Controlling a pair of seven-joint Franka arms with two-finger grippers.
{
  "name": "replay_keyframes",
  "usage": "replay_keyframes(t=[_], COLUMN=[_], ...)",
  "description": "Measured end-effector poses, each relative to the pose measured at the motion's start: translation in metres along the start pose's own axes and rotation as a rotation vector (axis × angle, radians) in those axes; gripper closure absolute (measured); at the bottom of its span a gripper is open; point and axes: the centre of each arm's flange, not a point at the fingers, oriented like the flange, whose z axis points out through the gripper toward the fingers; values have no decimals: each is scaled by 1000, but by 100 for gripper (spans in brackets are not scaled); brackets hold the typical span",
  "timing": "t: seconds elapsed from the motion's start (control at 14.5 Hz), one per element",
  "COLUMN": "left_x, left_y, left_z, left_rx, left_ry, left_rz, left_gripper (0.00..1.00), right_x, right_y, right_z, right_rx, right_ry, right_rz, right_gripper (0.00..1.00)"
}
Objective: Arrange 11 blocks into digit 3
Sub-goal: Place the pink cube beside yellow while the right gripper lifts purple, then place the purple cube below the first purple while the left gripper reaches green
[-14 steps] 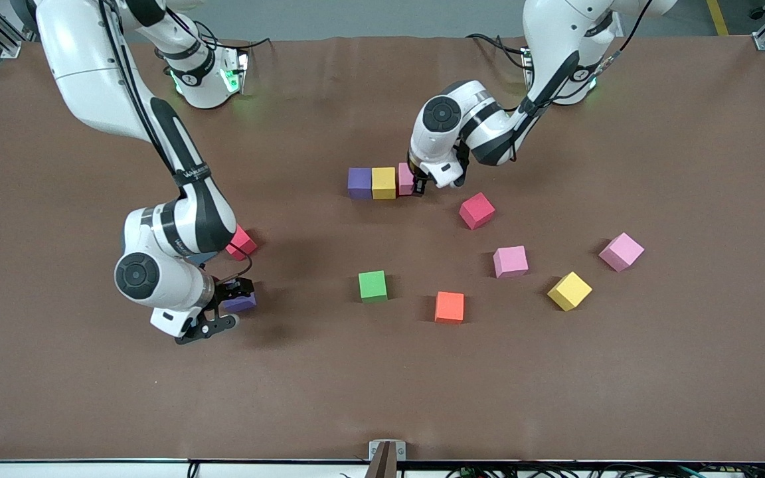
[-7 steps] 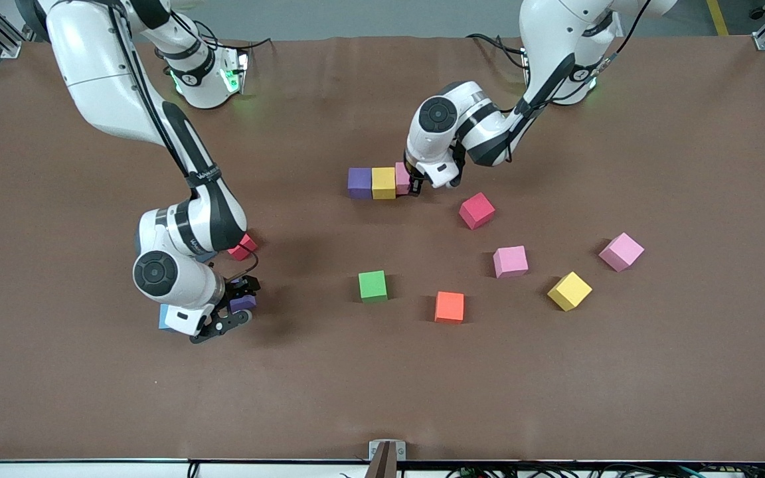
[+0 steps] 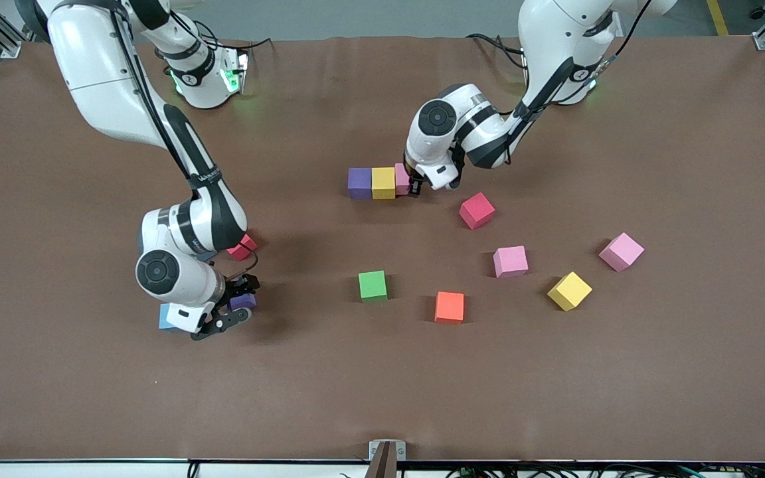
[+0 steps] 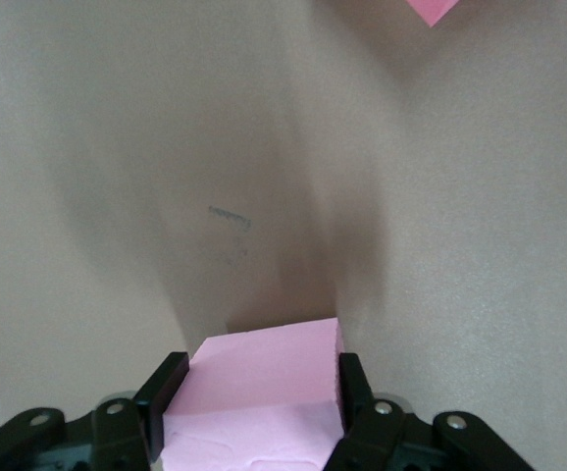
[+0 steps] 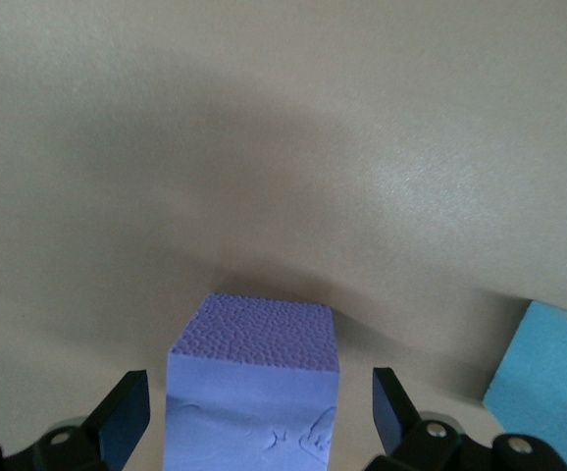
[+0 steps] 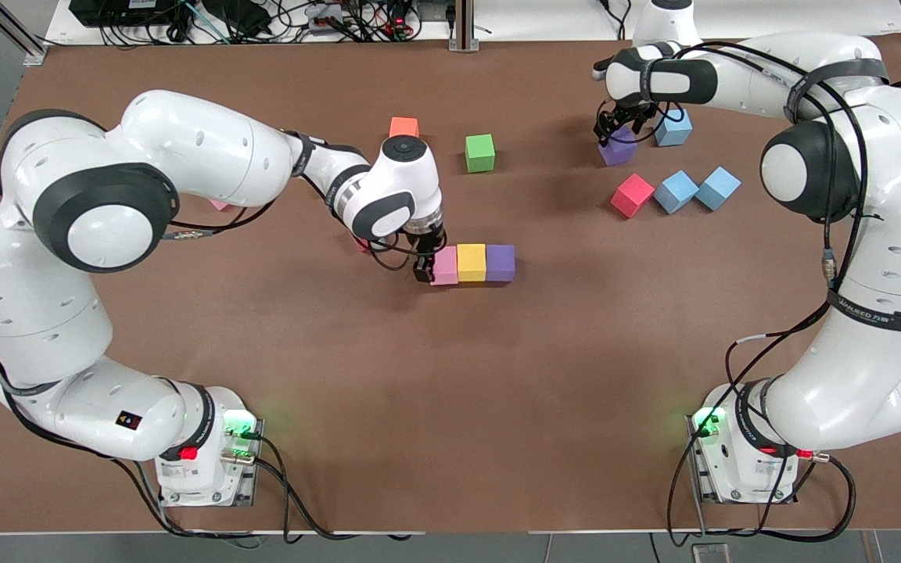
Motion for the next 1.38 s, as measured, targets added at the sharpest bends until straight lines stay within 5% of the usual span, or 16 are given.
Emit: replay_keyframes(t=[0.55, 0.83, 1.24, 1.38], left_x=[1, 0, -1, -1], left_y=[3, 8, 9, 9], left_z=[0, 2, 4, 5], left_rx=[-2, 2, 5, 7], left_ry=[-2, -7, -11, -10], left_rz=[-5, -10, -11, -11], left_gripper=[33, 33, 30, 21], right_x=[-3, -2, 4, 6], right_y=[-2, -2, -51, -80], right_z=[14, 12, 2, -12], right_rx=[3, 3, 6, 1], right_ry=[-15, -11, -34, -36], right_rz=[-1, -1, 82, 121], right_gripper=[5, 39, 39, 39])
